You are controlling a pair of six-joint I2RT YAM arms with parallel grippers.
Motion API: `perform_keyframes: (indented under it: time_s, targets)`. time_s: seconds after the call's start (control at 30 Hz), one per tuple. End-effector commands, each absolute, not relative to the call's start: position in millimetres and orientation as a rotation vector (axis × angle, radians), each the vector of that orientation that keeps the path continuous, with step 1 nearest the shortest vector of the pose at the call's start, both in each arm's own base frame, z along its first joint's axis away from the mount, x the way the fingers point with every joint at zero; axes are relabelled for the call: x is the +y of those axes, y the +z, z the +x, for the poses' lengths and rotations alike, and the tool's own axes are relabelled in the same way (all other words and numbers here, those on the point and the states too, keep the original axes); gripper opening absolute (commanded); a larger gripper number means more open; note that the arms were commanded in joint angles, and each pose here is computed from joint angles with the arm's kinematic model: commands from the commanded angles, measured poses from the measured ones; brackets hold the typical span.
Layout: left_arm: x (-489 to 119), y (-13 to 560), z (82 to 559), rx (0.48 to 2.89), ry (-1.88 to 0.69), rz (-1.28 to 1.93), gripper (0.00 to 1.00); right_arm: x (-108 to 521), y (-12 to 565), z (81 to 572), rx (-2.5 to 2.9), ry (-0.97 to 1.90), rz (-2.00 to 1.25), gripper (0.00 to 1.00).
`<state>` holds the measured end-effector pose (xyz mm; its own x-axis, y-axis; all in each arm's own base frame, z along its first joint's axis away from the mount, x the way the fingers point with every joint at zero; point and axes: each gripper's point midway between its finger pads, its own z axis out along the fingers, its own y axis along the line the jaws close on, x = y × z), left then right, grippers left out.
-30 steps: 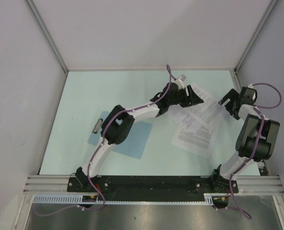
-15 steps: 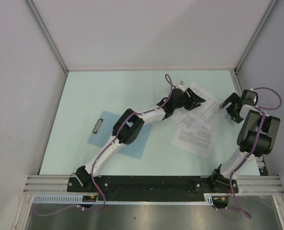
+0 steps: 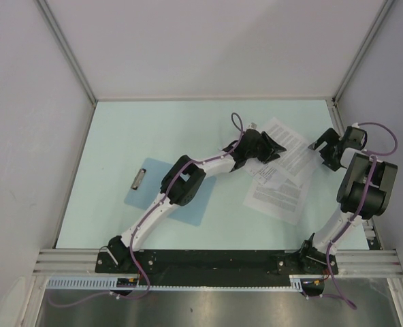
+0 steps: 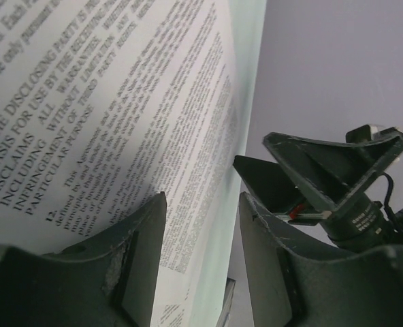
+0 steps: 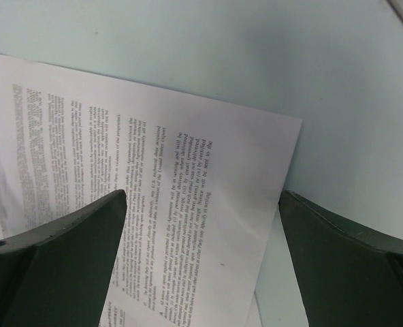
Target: Put the files into the folder
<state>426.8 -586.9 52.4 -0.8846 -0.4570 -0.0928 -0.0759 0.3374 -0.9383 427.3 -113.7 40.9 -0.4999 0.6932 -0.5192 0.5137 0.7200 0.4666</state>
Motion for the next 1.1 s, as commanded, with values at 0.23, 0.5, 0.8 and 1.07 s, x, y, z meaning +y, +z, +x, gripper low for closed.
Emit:
perform_keyframes:
  time_s: [0.23,0.5,0.8,1.07]
  targets:
    - [-592.5,51.4,424.1,2.286,-1.589,-0.510,0.52,-83.0,61.4,444.2,2.153,0.608,0.884,1.00]
    - [-593.1,47.2,421.6,2.300,-1.597,-0.507,0.51,-61.1,85.4,449.8,2.065,0.778,0.883,1.00]
    - [-592.3,54.1,421.2,2.295,-1.593,-0.471,0.51,-61.5,114.8,442.0,1.970,0.804,0.905,1.00]
    - [-592.8,60.3,421.0,2.286,-1.589,-0.450,0.51,-62.4,116.8,437.6,1.966,0.808,0.931,0.98]
